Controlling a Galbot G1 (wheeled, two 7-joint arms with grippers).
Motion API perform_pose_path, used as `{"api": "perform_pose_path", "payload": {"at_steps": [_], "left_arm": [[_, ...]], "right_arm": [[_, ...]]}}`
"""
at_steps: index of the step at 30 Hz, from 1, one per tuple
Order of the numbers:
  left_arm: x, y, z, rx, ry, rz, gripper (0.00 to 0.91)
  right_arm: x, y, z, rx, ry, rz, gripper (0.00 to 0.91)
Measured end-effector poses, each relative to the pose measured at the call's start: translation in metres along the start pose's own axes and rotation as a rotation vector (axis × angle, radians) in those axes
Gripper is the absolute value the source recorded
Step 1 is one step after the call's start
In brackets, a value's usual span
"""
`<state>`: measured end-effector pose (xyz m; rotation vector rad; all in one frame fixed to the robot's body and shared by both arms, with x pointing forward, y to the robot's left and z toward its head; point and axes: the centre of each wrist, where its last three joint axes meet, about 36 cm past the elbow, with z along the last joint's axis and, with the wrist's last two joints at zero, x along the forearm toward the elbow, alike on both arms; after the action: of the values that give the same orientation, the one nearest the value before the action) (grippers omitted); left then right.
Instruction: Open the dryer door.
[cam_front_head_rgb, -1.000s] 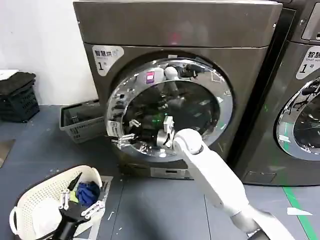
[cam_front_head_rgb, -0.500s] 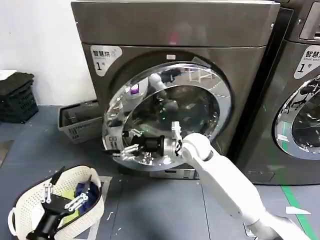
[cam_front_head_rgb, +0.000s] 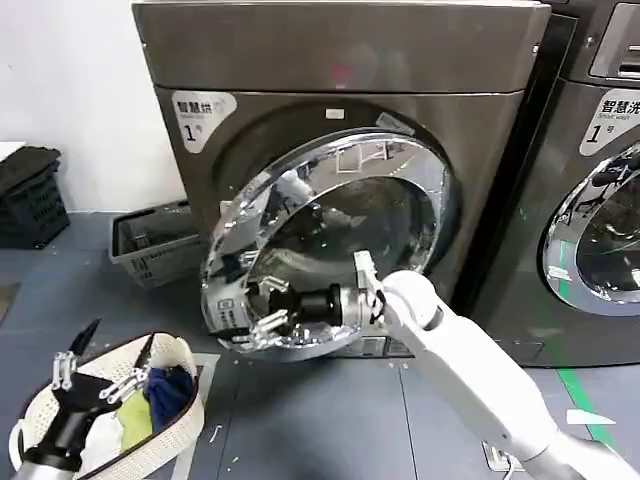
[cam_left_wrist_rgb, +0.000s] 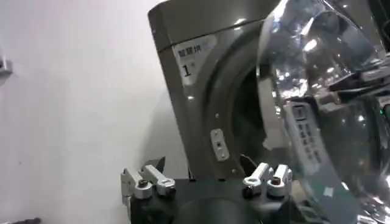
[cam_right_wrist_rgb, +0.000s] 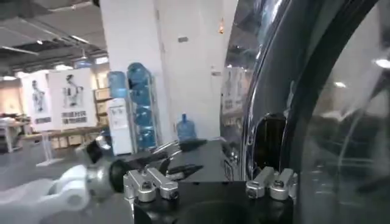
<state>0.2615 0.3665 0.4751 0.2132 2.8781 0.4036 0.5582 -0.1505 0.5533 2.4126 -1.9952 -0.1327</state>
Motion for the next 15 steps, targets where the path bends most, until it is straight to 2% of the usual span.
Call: {"api": "perform_pose_path", "payload": {"at_steps": [8,11,15], "left_arm": [[-0.011,0.007,0.002,-0.004,-0.010,0.018,0.907],[-0.015,0.009,0.002,-0.004,-0.012,0.025,0.907],[-0.022,0.011,0.004,0.006,-0.014,0.034,0.907]], "right_arm": [[0.013,0.002,0.003,0.037,-0.001,-0.073,0.907],[0.016,0.000,0.007,0.062,-0.036,-0.120,0.907],[0.023,-0.004,0.011,0.103,-0.043,-0.199,0.907]]}}
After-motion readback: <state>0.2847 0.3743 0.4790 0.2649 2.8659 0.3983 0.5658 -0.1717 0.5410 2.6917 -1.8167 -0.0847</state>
